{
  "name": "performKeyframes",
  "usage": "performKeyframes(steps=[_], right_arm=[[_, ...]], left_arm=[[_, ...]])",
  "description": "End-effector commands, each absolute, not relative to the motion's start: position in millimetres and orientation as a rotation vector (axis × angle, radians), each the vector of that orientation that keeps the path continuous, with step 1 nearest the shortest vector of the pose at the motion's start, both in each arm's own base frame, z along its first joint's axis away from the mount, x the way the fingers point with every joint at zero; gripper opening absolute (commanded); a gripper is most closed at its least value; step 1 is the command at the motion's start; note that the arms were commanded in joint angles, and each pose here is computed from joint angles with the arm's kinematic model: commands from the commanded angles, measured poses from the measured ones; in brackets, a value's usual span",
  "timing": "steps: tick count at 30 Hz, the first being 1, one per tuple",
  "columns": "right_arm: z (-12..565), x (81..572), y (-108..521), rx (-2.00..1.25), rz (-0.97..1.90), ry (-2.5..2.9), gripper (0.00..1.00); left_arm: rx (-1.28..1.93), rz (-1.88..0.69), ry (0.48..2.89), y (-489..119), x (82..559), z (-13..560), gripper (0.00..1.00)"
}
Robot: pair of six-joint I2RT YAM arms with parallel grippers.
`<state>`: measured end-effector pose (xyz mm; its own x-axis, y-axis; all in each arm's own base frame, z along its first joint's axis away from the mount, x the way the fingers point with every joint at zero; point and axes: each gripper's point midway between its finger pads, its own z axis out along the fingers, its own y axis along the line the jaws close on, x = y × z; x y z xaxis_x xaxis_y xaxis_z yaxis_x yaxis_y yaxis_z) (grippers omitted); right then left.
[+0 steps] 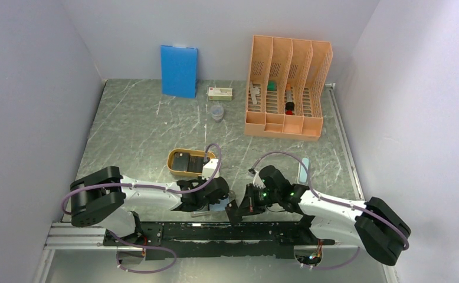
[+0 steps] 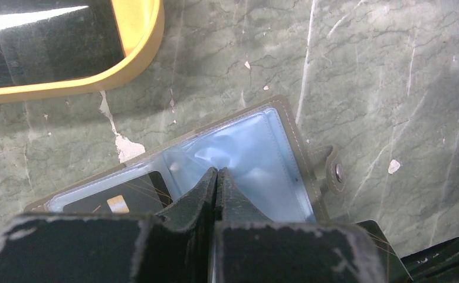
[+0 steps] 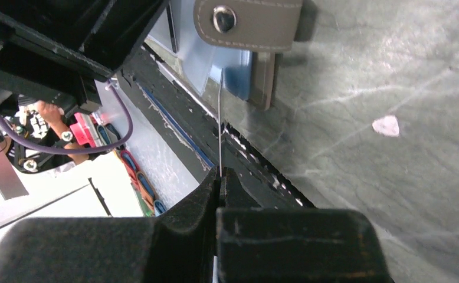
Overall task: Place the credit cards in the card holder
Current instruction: Insert the credit card into the card holder.
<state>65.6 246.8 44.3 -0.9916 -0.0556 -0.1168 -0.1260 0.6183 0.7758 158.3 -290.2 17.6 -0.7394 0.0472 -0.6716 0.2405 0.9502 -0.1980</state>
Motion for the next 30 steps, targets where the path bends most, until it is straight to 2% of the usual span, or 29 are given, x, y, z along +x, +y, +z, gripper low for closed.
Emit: performKeyframes(steps=[1,9,14,16,22,30], right_arm=[[56,78,265,-0.185,1.396,2.674,0.00],[49,87,283,-0.208,1.409,2.670,0.00],[57,94,293,-0.237,1.407,2.644,0.00],[57,95,297,-0.248,1.402,2.645,0.00],[59,100,311,-0.290,1.391,2.641,0.00],[47,102,338,-0.361,1.362,2.672,0.00]], left_arm=[[0.289,-0.178,2.522,-248,135,-23,0.05],[0.295,-0.255,2.485,-268,142,15,0.06],[0.308,-0.305,2.427,-280,150,58,0.30],[0.306,-0.321,2.405,-281,152,74,0.36],[0.212,-0.376,2.372,-261,149,105,0.38],[0.077,-0.453,2.357,-227,138,92,0.40]])
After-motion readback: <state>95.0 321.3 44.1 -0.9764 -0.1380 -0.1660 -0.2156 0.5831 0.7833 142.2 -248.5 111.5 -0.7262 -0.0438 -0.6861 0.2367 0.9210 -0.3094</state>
